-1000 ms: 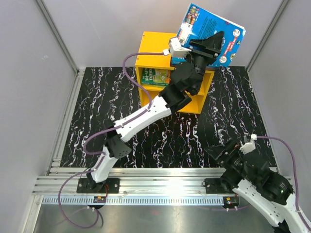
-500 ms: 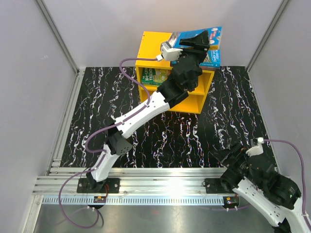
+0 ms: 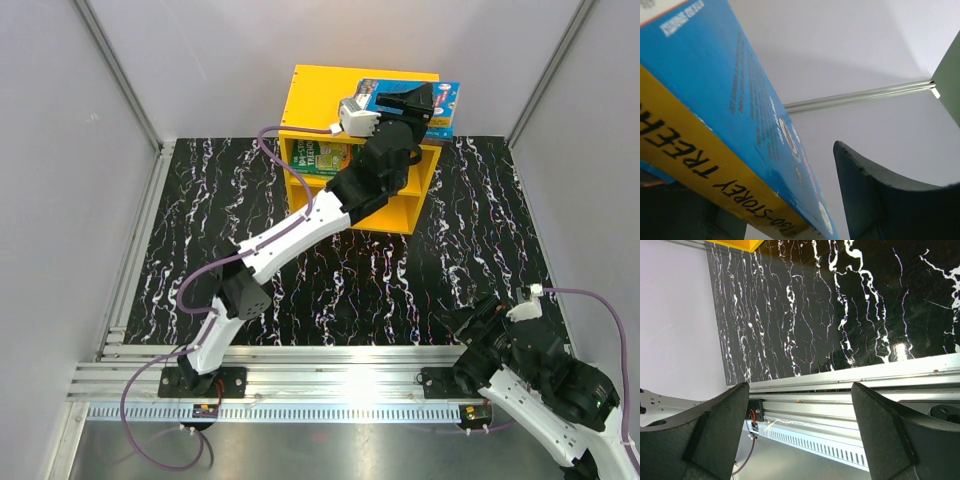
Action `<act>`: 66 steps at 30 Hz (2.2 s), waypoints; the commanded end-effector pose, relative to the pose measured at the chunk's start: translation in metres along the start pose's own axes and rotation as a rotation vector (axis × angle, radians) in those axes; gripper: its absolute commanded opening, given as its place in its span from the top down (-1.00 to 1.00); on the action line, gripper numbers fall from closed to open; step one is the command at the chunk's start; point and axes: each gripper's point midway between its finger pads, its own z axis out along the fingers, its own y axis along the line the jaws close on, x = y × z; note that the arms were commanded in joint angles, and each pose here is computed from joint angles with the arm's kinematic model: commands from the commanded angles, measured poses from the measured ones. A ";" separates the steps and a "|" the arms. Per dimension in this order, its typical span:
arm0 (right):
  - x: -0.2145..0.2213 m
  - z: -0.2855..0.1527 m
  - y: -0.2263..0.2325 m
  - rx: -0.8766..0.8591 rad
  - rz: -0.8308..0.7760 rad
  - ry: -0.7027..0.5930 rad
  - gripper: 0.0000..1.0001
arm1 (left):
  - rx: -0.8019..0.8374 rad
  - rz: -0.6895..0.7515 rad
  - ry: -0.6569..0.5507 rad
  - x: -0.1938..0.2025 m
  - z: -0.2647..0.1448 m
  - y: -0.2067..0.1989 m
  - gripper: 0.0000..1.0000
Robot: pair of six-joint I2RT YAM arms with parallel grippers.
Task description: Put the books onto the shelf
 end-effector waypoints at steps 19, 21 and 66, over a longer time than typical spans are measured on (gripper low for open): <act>0.000 -0.003 -0.006 0.027 0.027 0.002 -0.79 | 0.171 -0.404 0.212 0.015 0.007 -0.052 -0.97; 0.000 -0.003 -0.006 0.028 0.027 0.002 -0.79 | 0.181 -0.408 0.217 0.013 0.004 -0.060 -0.97; -0.287 0.039 0.237 -0.393 -0.052 -0.072 -0.46 | 0.121 -0.288 0.273 -0.038 0.008 -0.022 -0.97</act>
